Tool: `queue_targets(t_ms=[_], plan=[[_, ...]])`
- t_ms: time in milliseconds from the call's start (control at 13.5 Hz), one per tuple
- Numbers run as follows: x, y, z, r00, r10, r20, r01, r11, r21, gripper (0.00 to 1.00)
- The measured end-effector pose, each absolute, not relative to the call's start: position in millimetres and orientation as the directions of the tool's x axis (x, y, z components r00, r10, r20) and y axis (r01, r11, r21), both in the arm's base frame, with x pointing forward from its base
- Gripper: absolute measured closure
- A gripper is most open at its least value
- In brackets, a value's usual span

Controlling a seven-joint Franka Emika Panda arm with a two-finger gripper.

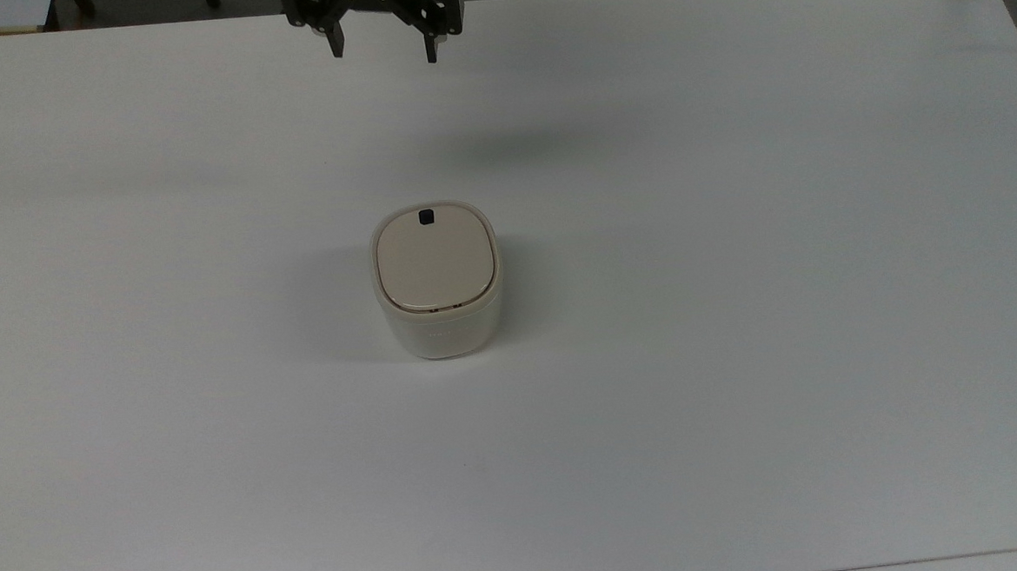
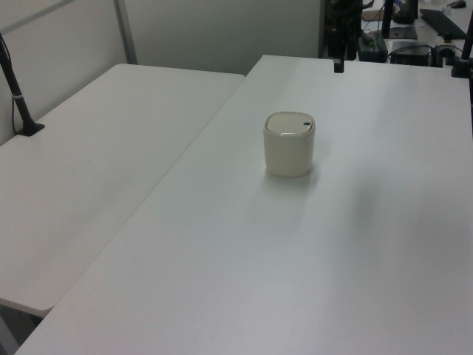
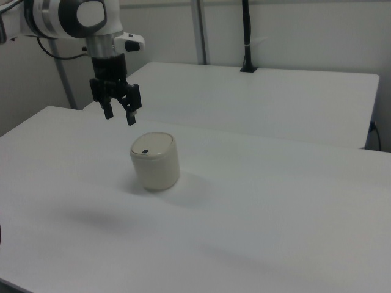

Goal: Open the trash bin

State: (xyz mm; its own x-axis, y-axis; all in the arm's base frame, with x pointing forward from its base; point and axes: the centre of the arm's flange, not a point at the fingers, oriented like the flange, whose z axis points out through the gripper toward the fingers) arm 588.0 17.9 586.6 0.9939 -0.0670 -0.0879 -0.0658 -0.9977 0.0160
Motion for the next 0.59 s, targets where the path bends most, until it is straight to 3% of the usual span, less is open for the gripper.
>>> queue_targets(t_ms=[148,371,445,593], plan=[[591.4,18.0,577.9,0.994,0.046,-0.104,0.047,-0.999,0.007,0.49],[607.6,18.9,556.0,0.991,0.09,-0.094,0.091,-0.996,0.009,0.91],[614.2,19.6,547.0,0.992,0.095,-0.088,0.096,-0.995,0.011,0.99],[630.5,21.3,519.7,0.99,0.111,-0.083,0.113,-0.993,0.016,0.99]])
